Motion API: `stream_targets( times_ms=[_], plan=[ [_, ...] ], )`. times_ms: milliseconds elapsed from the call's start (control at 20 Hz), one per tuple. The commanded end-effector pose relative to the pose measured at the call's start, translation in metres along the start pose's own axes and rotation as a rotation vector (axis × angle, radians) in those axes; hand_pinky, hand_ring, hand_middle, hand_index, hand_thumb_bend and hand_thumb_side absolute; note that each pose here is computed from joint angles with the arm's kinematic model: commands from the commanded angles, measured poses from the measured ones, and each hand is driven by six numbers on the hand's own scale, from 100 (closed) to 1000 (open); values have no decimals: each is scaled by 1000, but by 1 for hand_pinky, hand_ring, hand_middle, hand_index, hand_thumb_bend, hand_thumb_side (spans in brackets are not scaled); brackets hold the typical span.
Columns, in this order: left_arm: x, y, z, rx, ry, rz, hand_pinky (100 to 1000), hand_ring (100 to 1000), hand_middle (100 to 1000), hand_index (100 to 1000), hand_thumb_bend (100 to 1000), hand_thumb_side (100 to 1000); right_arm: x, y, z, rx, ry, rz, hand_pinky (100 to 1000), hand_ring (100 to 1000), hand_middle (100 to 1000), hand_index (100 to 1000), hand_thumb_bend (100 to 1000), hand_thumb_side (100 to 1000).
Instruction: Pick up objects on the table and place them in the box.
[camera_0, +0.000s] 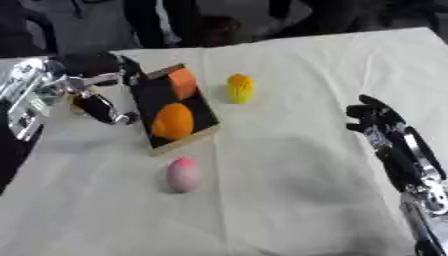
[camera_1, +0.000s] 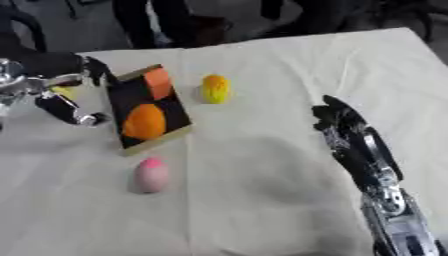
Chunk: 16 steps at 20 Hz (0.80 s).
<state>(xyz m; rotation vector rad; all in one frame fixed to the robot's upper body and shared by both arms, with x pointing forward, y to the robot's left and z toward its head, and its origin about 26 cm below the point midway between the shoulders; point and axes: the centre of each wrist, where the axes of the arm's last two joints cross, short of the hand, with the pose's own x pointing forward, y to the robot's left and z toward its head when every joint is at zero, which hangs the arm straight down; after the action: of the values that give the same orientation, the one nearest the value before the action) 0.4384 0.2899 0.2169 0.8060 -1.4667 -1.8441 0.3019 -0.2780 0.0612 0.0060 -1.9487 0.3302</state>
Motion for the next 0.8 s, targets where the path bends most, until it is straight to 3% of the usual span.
stream_targets(
  times_ms=[50,250,500,650,800],
  plan=[
    [-30,16,30,78,135,36,748,671,722,860,363,269,5,-6,-2,-4,-19,23,811,868,771,916,100,567],
    [-51,4,38,104,282,89,747,670,722,861,358,261,5,-6,-2,-4,-19,22,811,868,771,916,100,569],
    [-53,1,38,108,322,99,743,668,721,860,368,249,5,-6,-2,-6,-18,22,811,868,771,916,100,568],
    [-73,-2,50,115,448,142,743,670,722,860,379,244,5,-5,-2,-5,-19,20,811,868,771,916,100,568],
    [-82,-9,45,115,544,187,743,674,721,857,385,229,6,-4,-4,2,-24,17,811,868,771,916,100,567]
  ],
)
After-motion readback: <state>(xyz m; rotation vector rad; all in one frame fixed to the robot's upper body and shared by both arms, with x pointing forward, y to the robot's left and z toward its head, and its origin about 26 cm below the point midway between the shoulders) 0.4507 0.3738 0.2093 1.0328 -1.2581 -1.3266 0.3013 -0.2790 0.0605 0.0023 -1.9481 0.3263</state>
